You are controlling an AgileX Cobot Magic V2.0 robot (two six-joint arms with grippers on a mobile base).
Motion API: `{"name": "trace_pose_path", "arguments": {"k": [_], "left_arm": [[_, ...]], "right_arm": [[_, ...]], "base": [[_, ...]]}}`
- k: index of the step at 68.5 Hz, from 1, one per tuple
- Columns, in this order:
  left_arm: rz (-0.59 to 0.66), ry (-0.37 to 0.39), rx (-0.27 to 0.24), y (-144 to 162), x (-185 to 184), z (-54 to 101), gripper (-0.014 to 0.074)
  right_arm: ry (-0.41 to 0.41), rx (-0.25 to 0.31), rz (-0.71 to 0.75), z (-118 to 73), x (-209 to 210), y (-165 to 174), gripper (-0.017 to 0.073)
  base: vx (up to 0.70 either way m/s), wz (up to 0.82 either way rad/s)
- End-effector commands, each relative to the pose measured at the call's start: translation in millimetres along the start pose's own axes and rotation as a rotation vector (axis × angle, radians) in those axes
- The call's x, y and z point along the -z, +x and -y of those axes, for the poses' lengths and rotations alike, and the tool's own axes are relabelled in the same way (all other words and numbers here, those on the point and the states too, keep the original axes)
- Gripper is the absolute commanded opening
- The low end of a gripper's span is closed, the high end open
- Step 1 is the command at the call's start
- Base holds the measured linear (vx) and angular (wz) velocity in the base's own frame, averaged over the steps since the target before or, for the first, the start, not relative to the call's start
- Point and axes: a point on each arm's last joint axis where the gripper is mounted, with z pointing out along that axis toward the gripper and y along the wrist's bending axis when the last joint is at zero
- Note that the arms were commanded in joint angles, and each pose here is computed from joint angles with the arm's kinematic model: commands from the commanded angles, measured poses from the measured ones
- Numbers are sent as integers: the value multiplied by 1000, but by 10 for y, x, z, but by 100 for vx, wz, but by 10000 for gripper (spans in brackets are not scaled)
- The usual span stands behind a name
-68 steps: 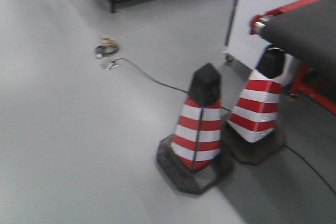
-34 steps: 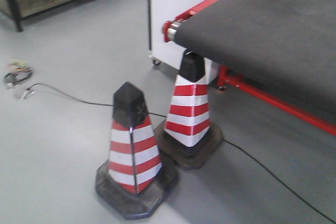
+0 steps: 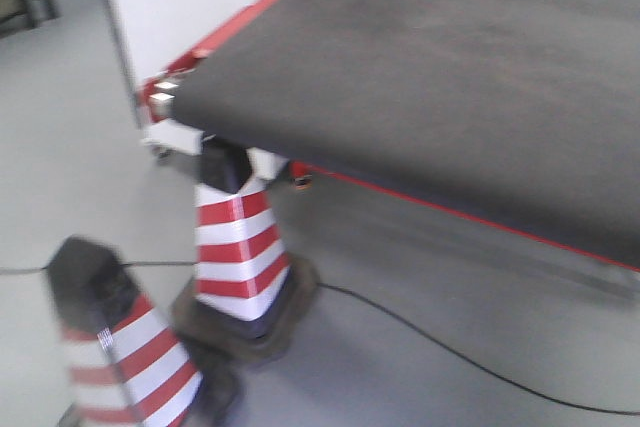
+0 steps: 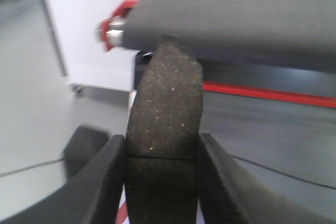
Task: Move and align brake pads A on conveyor
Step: 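Turn past the red-and-white cones toward the black conveyor belt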
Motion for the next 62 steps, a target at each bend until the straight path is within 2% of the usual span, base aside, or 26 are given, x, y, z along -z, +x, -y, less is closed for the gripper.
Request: {"name": "trace_pose_path", "arguments": {"k": [1,22,62], "left_arm": [[120,-9,14,-178,41,-10,94],[120,-9,14,-178,41,-10,94],[119,-9,14,-177,41,-10,94]], "right_arm": [[6,18,124,10,37,-183,101],[6,18,124,10,37,-183,101],[6,18,124,10,37,-183,101]], "base": [[24,-62],[25,-53],[30,-31]]}}
